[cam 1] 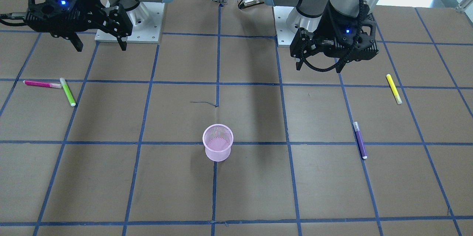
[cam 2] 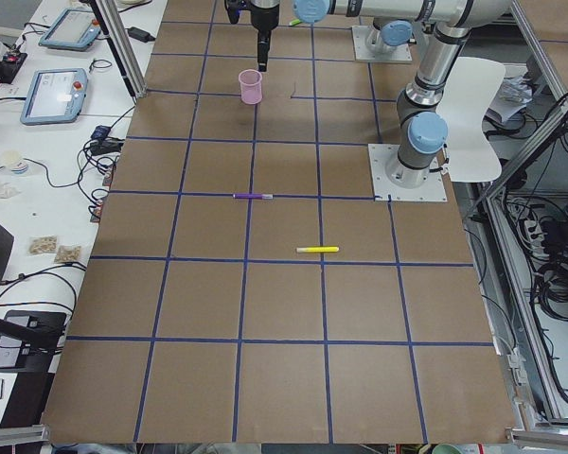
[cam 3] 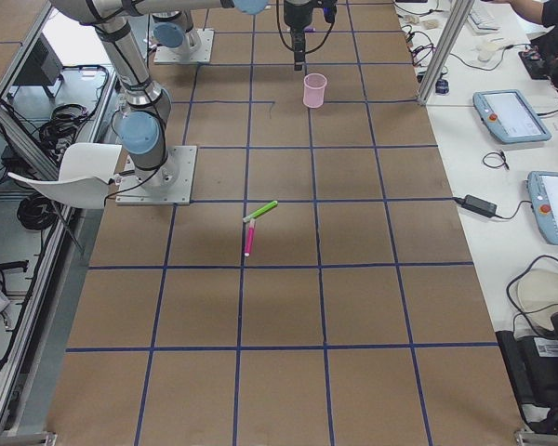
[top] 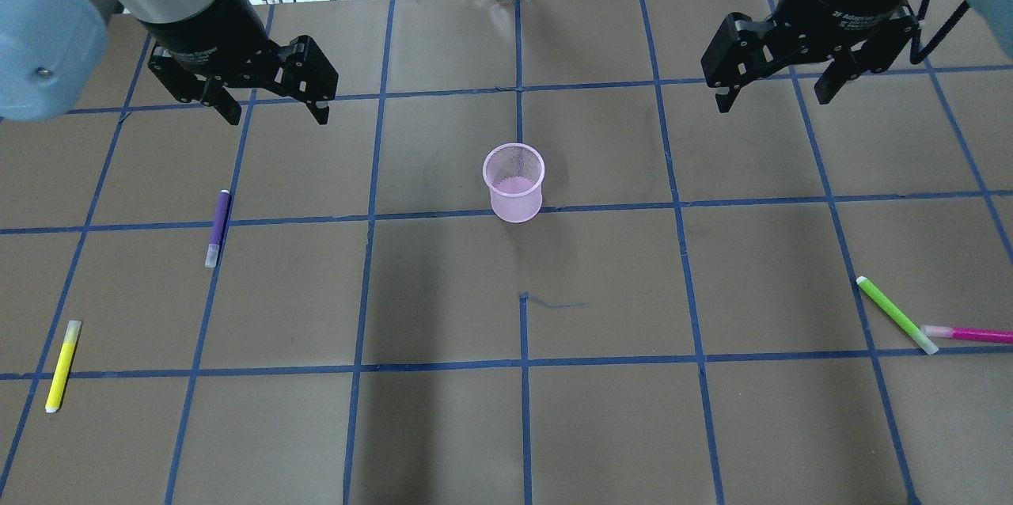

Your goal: Insert purple and pink pens into pink cup

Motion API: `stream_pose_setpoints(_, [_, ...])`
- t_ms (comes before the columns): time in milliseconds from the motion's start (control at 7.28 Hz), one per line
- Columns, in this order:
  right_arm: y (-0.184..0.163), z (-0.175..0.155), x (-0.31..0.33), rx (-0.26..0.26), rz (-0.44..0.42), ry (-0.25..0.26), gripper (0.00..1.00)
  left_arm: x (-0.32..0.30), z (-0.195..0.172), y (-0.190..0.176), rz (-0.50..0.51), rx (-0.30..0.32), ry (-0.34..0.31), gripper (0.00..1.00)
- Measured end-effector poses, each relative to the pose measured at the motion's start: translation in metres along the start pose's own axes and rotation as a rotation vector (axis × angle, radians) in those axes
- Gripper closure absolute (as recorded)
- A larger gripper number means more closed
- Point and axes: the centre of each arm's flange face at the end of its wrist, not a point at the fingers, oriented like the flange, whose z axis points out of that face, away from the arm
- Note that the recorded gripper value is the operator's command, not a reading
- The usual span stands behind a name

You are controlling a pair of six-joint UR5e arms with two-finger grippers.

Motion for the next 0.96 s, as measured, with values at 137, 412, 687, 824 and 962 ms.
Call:
stream_pose_setpoints(137, [0.000,0.000,0.000,0.001,0.000,-0.001,0.00,-0.006,-0.005,0.002,0.022,0.008,-0.002,0.00])
stream_pose_setpoints(412, [0.000,0.000,-0.001,0.002,-0.001,-0.002,0.00,-0.030,-0.011,0.007,0.007,0.019,-0.008,0.00])
stream_pose_setpoints(687, [0.001,-0.001,0.002,0.001,-0.053,0.002,0.00,-0.040,-0.012,0.007,-0.017,0.025,-0.012,0.00])
stream_pose_setpoints(824, [0.000,0.000,0.009,-0.001,-0.122,0.004,0.07,-0.042,-0.012,0.008,-0.019,0.028,-0.019,0.00])
stream_pose_setpoints(962, [-0.003,-0.001,0.030,0.000,-0.178,0.008,0.06,-0.045,-0.012,0.007,-0.019,0.027,-0.022,0.00])
